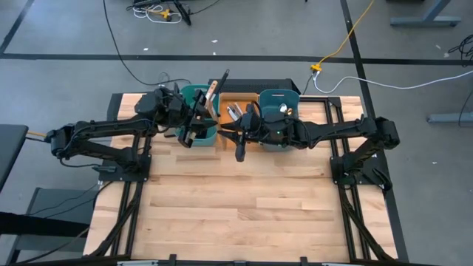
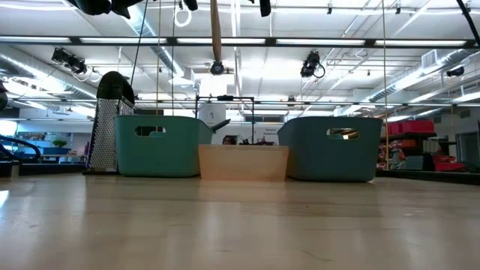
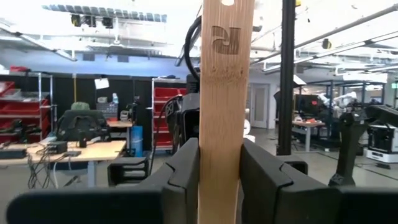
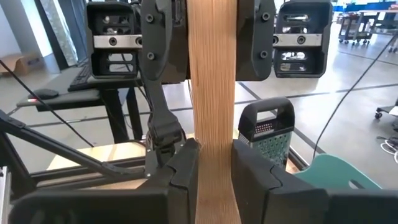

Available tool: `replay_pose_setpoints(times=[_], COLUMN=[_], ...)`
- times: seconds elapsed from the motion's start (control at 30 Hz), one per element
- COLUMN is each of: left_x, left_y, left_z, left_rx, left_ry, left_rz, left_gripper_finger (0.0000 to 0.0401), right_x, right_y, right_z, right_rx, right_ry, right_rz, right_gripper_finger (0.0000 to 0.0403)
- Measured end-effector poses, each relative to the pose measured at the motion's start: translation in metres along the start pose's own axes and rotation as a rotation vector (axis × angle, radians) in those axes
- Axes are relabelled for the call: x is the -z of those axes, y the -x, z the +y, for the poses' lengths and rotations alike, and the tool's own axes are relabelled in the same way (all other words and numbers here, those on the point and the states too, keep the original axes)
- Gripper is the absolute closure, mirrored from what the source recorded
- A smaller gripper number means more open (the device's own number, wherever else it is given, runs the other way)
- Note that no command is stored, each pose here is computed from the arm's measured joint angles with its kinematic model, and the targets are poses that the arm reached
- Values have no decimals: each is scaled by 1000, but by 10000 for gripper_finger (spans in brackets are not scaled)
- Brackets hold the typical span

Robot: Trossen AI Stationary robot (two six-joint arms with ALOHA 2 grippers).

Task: Pick & Place Kitchen Items
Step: Put the wooden spatula into the green bin

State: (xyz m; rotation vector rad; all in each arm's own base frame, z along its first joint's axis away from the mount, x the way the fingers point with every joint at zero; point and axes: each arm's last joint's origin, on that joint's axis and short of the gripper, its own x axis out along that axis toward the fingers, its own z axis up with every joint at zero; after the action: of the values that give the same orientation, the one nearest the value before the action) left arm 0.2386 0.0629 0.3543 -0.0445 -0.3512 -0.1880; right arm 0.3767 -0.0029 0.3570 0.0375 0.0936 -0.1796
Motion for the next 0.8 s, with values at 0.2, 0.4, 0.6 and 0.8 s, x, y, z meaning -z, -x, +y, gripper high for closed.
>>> replay_pose_setpoints(times=[0.2,0.4,0.6,0.8], left_x=[0,1,3,6], left_y=[0,5,8,13], left_z=[2,10,17,26], left_rx=[-48,-115,-166,-233], left_ry=[10,27,44,53], left_rz=[1,18,51,82], left_gripper_finger=[307,307,307,307], right_x=[1,4,7,13], right_y=[0,0,0,1], right_z=[-1,-2,-3,-3], right_rx=[20,38,44,110], right_ry=[-22,-41,-37,-17], right_rz=[10,34,65,123], right_gripper_finger=[319,304,323,291])
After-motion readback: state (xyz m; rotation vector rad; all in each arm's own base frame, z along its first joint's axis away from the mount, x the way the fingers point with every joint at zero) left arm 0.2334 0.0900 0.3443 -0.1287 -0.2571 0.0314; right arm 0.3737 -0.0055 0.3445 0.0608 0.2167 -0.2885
